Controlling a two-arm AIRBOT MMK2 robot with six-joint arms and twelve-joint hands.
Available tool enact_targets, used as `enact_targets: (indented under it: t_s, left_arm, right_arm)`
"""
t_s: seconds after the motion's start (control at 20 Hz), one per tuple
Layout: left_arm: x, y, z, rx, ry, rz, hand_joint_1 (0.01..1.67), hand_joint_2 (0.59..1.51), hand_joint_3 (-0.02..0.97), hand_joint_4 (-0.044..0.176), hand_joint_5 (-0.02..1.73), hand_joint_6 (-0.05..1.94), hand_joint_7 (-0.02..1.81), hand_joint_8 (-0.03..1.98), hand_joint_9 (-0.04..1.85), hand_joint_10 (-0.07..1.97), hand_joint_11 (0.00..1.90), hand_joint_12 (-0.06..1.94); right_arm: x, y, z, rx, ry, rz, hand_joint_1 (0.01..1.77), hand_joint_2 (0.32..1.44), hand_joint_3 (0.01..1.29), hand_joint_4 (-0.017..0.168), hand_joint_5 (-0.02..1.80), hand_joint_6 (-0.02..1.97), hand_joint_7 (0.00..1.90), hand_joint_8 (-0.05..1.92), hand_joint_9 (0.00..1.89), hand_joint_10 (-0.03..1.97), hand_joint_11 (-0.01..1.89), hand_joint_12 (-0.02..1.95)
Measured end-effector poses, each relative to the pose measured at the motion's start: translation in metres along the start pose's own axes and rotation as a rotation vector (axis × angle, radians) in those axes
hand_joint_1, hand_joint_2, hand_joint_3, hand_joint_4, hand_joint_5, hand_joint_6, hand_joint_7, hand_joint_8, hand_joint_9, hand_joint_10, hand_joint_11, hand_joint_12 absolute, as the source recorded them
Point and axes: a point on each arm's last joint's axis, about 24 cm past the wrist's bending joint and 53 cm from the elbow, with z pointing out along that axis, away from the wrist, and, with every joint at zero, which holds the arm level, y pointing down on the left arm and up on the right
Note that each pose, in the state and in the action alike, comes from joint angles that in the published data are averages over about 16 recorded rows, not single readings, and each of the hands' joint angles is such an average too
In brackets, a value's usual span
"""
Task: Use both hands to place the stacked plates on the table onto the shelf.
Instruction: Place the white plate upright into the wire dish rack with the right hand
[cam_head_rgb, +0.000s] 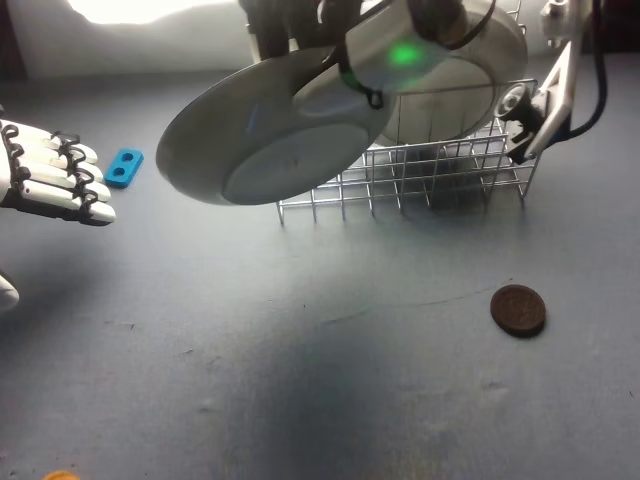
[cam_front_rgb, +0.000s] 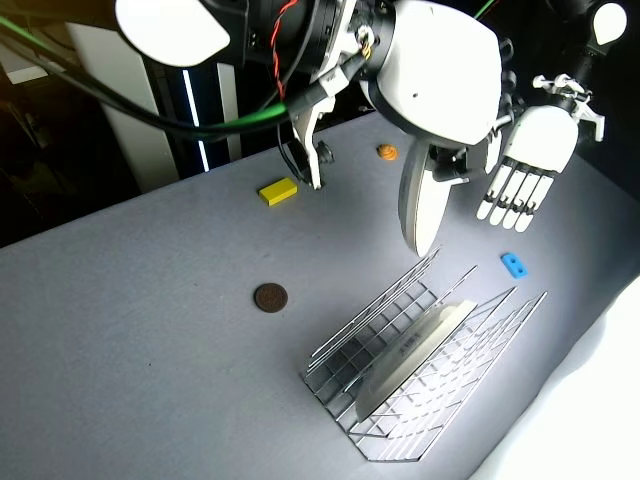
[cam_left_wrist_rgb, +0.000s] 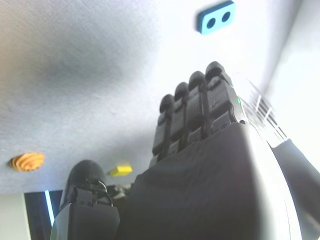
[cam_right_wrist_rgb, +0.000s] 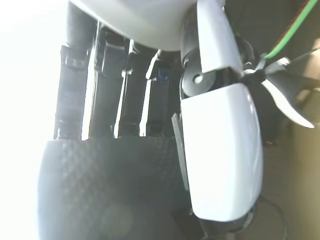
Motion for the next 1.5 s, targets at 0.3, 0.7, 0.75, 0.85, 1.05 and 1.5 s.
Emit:
enact_targets:
  t_s: [0.3,0.7,0.75,0.85,1.05,1.5]
  left_arm:
    - [0.0,0.0,0.0,0.001,0.001,0.0,0.02,1.146,0.016,0.001,0.08,0.02,0.08,0.0,0.05,0.02,0.02,0.01]
    - [0.0,-0.001,0.001,0.002,0.001,0.0,0.02,1.147,0.016,0.001,0.08,0.02,0.08,0.0,0.05,0.02,0.02,0.01]
    - [0.001,-0.001,0.001,0.002,0.002,0.001,0.02,1.146,0.016,0.001,0.08,0.02,0.08,0.0,0.05,0.02,0.02,0.01]
    - [0.001,-0.001,0.001,0.002,0.002,0.001,0.02,1.147,0.016,0.001,0.08,0.02,0.08,0.0,0.05,0.02,0.02,0.01]
    - [0.001,-0.001,0.001,0.002,0.004,0.002,0.02,1.147,0.016,0.001,0.08,0.02,0.08,0.0,0.05,0.02,0.02,0.01]
    - [0.002,-0.002,0.002,0.004,0.008,0.004,0.02,1.147,0.016,0.001,0.08,0.02,0.07,0.0,0.05,0.02,0.02,0.01]
  right_arm:
    - [-0.02,-0.006,-0.001,0.014,-0.035,0.029,1.23,1.0,0.01,-0.008,0.94,0.81,1.11,0.83,1.34,0.07,0.83,1.18]
    - [-0.036,-0.004,-0.005,0.01,-0.066,0.031,1.23,1.0,0.01,-0.008,0.95,0.79,1.11,0.83,1.32,0.09,0.83,1.17]
    - [-0.037,-0.004,-0.005,0.01,-0.069,0.03,1.23,1.0,0.01,-0.008,0.95,0.79,1.11,0.83,1.32,0.09,0.83,1.17]
    - [-0.04,-0.004,-0.006,0.009,-0.075,0.03,1.23,1.0,0.01,-0.008,0.95,0.79,1.11,0.83,1.32,0.1,0.83,1.17]
    - [-0.045,-0.01,-0.008,0.019,-0.085,0.043,1.23,1.0,0.01,-0.008,0.95,0.79,1.1,0.84,1.31,0.11,0.82,1.17]
    - [-0.055,-0.036,-0.014,0.056,-0.122,0.147,1.24,1.0,0.01,-0.008,0.94,0.8,1.09,0.86,1.29,0.16,0.81,1.19]
